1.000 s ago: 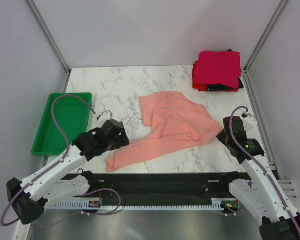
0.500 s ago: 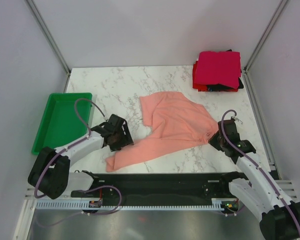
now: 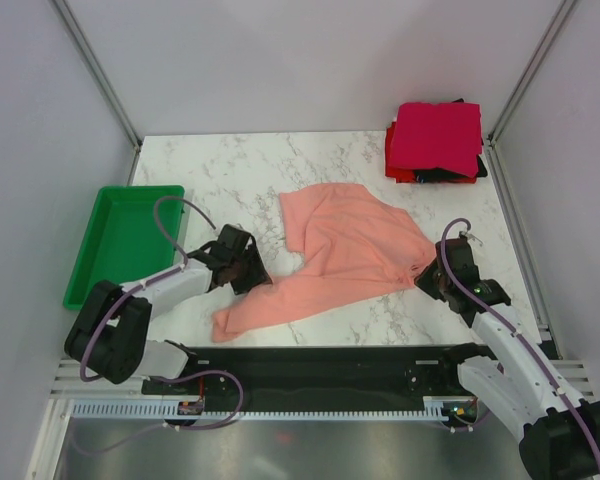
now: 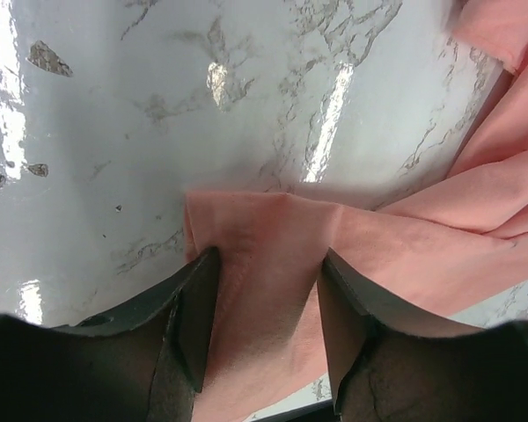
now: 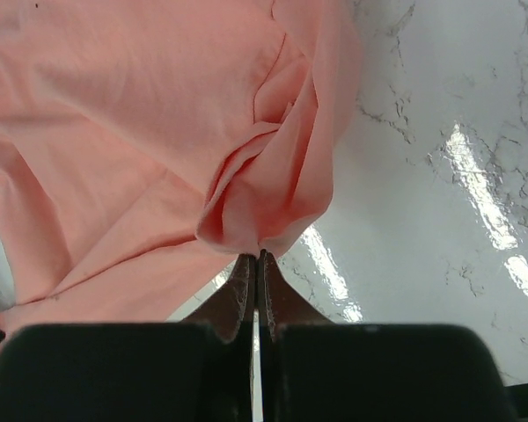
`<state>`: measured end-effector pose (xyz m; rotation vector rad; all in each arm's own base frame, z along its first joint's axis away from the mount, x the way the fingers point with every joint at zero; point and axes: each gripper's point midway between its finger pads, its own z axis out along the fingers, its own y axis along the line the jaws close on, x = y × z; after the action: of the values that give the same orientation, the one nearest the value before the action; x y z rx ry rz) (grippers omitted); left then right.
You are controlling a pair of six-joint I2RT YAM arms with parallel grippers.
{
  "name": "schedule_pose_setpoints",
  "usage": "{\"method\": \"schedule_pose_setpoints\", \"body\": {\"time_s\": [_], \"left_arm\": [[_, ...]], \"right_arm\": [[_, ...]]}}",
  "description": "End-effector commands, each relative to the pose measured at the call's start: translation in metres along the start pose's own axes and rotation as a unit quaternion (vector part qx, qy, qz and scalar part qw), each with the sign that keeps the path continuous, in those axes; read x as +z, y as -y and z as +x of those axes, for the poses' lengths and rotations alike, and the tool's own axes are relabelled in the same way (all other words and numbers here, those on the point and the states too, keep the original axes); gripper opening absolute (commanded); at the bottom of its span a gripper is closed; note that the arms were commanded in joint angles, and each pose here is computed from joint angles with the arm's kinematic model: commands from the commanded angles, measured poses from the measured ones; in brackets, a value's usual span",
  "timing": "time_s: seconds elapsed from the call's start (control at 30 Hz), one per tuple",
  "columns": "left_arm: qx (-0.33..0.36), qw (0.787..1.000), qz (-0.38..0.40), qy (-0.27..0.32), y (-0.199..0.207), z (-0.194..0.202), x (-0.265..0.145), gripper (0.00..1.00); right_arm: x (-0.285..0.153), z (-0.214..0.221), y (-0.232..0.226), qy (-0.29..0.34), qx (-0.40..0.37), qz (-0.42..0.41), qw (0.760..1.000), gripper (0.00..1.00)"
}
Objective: Fold and stack the t-shirts
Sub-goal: Flatten the tshirt out
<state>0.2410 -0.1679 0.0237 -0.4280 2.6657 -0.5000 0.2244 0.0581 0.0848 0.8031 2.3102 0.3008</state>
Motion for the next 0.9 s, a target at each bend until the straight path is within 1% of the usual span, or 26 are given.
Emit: {"method": "schedule_pose_setpoints", "body": {"time_s": [0.0, 0.03, 0.1, 0.2, 0.3, 0.43, 0.5, 0.57, 0.6, 0.63, 0.7, 0.8, 0.87], "left_arm": [[0.013, 1.0, -0.003, 0.011, 0.001, -0.01, 0.004, 0.56], [0.022, 0.999, -0.002, 0.024, 0.006, -0.019, 0.002, 0.57], [0.03, 0.999, -0.01, 0.028, 0.008, -0.025, -0.004, 0.62], [0.049, 0.996, -0.012, 0.067, 0.019, -0.051, -0.019, 0.62], [0.055, 0.995, -0.009, 0.078, 0.025, -0.059, -0.027, 0.58], [0.059, 0.996, 0.001, 0.071, 0.029, -0.057, -0.03, 0.47], [0.056, 0.996, -0.004, 0.071, 0.025, -0.055, -0.03, 0.47], [0.053, 0.996, -0.028, 0.063, 0.012, -0.048, -0.027, 0.57], [0.045, 0.995, -0.05, 0.07, 0.003, -0.049, -0.027, 0.64], [0.042, 0.995, -0.066, 0.065, -0.005, -0.045, -0.027, 0.73], [0.029, 0.994, -0.084, 0.062, -0.018, -0.043, -0.024, 0.75], [0.006, 0.994, -0.101, 0.05, -0.035, -0.041, -0.019, 0.73], [0.001, 0.994, -0.105, 0.04, -0.038, -0.04, -0.013, 0.69]], "right_arm": [[-0.002, -0.002, -0.006, 0.004, -0.005, -0.017, 1.0, 0.0], [-0.003, -0.002, -0.006, 0.003, -0.006, -0.019, 1.0, 0.0], [-0.004, -0.003, -0.007, 0.003, -0.007, -0.02, 1.0, 0.0], [-0.005, -0.002, -0.006, 0.001, -0.01, -0.02, 1.0, 0.0], [-0.005, -0.002, -0.006, -0.001, -0.01, -0.02, 1.0, 0.0], [-0.004, -0.001, -0.006, -0.003, -0.011, -0.018, 1.0, 0.0], [-0.003, 0.0, -0.005, -0.005, -0.013, -0.017, 1.0, 0.0], [-0.002, 0.0, -0.005, -0.005, -0.013, -0.015, 1.0, 0.0], [-0.002, 0.001, -0.004, -0.005, -0.013, -0.016, 1.0, 0.0], [-0.002, 0.002, -0.005, -0.007, -0.013, -0.017, 1.0, 0.0], [-0.002, 0.003, -0.004, -0.009, -0.013, -0.017, 1.0, 0.0], [-0.002, 0.004, -0.003, -0.01, -0.014, -0.016, 1.0, 0.0], [-0.001, 0.005, -0.002, -0.01, -0.015, -0.015, 1.0, 0.0]]}}
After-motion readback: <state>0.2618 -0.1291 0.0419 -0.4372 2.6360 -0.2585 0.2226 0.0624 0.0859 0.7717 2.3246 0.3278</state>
